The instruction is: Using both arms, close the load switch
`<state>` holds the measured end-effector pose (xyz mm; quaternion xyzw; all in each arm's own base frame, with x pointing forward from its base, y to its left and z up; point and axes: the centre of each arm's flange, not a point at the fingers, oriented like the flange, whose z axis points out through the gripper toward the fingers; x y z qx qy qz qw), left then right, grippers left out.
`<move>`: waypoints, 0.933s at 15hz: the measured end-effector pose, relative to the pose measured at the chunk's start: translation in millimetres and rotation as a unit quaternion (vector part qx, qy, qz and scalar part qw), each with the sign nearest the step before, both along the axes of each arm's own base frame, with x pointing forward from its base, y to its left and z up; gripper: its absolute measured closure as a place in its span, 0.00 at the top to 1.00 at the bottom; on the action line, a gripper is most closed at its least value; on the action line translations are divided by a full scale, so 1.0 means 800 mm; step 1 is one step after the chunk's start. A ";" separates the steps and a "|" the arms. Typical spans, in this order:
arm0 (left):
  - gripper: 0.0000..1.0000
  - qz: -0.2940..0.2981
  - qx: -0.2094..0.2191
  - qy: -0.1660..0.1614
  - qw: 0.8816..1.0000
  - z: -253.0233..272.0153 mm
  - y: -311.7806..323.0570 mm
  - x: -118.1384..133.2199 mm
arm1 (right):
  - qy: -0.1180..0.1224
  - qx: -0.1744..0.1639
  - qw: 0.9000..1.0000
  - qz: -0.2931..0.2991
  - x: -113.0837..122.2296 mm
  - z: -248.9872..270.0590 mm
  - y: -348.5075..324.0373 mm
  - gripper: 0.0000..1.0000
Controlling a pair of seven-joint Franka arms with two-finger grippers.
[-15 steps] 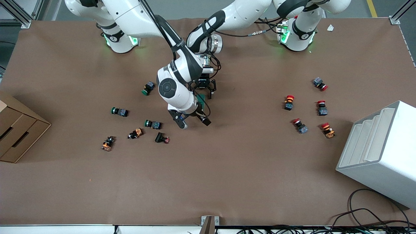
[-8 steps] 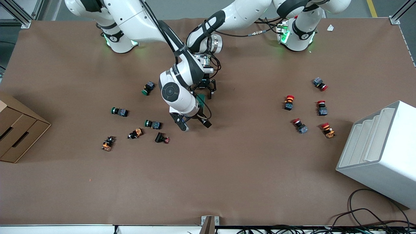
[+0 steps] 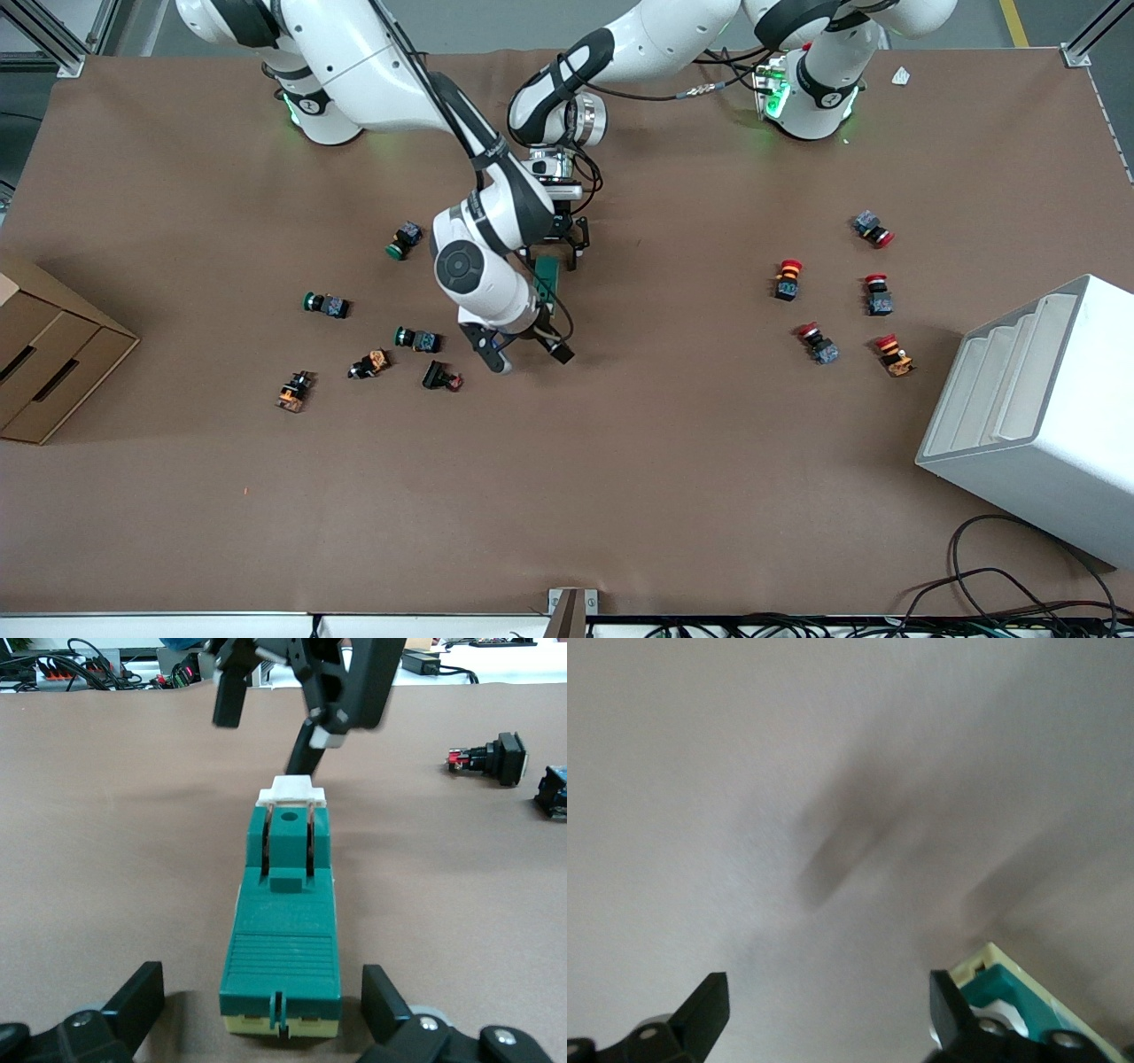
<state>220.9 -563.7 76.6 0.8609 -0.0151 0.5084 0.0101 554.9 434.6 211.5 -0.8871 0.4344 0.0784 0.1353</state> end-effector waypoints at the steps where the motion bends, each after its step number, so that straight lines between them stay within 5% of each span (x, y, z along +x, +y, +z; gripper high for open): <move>1: 0.99 0.000 0.000 0.000 1.000 0.000 0.000 0.000 | 0.003 -0.004 1.000 0.005 0.008 0.004 -0.007 1.00; 6: 0.99 0.001 -0.001 0.000 1.000 0.000 0.000 0.000 | 0.010 -0.064 0.992 0.104 0.061 0.051 -0.080 1.00; 14: 0.99 0.044 0.014 0.050 0.998 0.024 -0.021 0.008 | 0.040 -0.060 0.956 0.283 0.108 0.200 -0.305 1.00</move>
